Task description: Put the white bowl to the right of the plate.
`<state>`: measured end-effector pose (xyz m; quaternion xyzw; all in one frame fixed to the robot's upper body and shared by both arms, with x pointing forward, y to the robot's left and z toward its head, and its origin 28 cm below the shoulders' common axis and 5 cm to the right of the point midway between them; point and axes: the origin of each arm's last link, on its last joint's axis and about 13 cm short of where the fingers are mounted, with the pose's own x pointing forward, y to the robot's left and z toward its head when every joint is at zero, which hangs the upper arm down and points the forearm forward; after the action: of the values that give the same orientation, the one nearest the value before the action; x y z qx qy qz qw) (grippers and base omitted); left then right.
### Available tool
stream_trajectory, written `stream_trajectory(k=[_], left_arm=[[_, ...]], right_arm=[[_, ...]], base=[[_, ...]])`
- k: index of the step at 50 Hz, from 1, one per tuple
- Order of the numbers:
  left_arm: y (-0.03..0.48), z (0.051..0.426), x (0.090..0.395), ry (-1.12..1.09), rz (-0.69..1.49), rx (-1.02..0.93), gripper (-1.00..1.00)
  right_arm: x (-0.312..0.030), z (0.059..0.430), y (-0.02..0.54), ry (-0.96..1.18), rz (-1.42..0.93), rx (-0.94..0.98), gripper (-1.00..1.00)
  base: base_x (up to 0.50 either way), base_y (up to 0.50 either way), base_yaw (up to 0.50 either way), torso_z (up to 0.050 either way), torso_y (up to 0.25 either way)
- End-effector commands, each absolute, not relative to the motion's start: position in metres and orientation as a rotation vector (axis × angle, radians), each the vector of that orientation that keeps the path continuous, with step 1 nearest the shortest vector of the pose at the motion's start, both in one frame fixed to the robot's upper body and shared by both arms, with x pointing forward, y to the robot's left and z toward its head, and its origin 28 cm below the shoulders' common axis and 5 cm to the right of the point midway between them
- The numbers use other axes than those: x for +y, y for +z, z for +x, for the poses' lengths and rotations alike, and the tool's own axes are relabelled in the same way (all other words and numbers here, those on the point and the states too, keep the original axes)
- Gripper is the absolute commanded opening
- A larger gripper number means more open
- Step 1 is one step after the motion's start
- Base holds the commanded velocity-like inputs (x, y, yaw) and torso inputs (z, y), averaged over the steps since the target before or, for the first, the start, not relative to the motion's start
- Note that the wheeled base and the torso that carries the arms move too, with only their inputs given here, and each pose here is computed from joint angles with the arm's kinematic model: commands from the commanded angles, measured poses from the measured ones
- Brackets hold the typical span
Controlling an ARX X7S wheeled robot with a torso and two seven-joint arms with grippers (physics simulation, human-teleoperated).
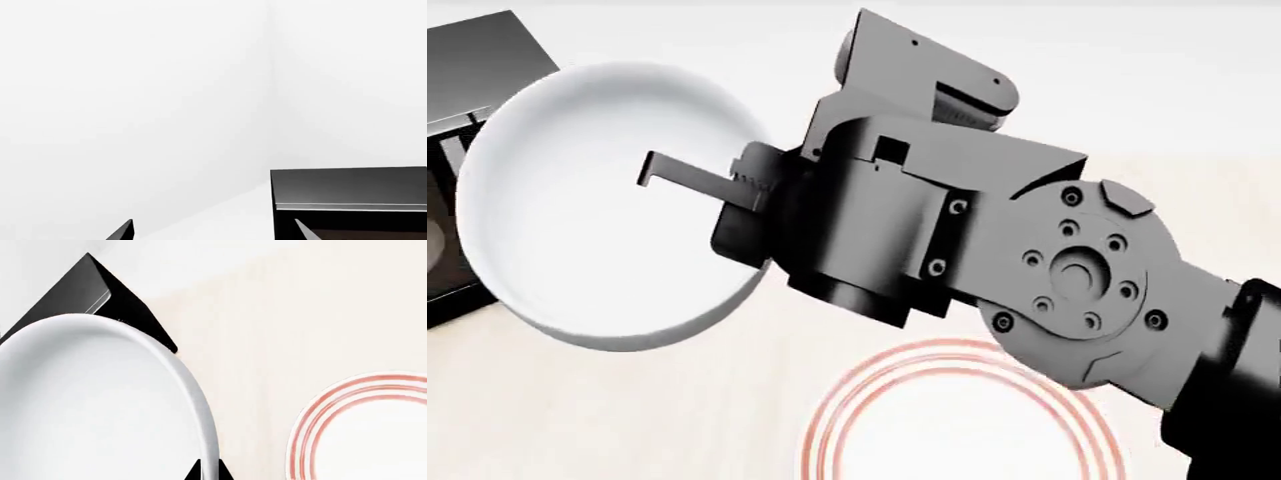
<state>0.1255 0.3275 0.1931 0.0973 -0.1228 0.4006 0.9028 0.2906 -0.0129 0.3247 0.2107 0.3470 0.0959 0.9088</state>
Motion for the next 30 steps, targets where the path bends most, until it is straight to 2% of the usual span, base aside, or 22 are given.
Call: stream_trajectory(k=[1,14,24,30], left_arm=[[0.192,0.128,0.325,0.825,0.215,-0.251,1.0],[0.192,0.131,0.322,0.818,0.228,-0.249,1.0],[0.191,0.133,0.321,0.811,0.237,-0.245,1.0],[0.19,0.135,0.319,0.807,0.245,-0.244,1.0]], right_arm=[[-0.069,0.298,0.348,0.101,0.532,0.612,-1.0],[-0.12,0.295,0.362,-0.046,0.57,0.528,-1.0],[-0.143,0.295,0.359,-0.134,0.589,0.495,-1.0],[-0.173,0.293,0.357,-0.222,0.666,0.473,-1.0]], base=[[0.0,0.0,0.0,0.0,0.0],[0.0,0.0,0.0,0.0,0.001],[0.0,0.0,0.0,0.0,0.001],[0.0,0.0,0.0,0.0,0.0]])
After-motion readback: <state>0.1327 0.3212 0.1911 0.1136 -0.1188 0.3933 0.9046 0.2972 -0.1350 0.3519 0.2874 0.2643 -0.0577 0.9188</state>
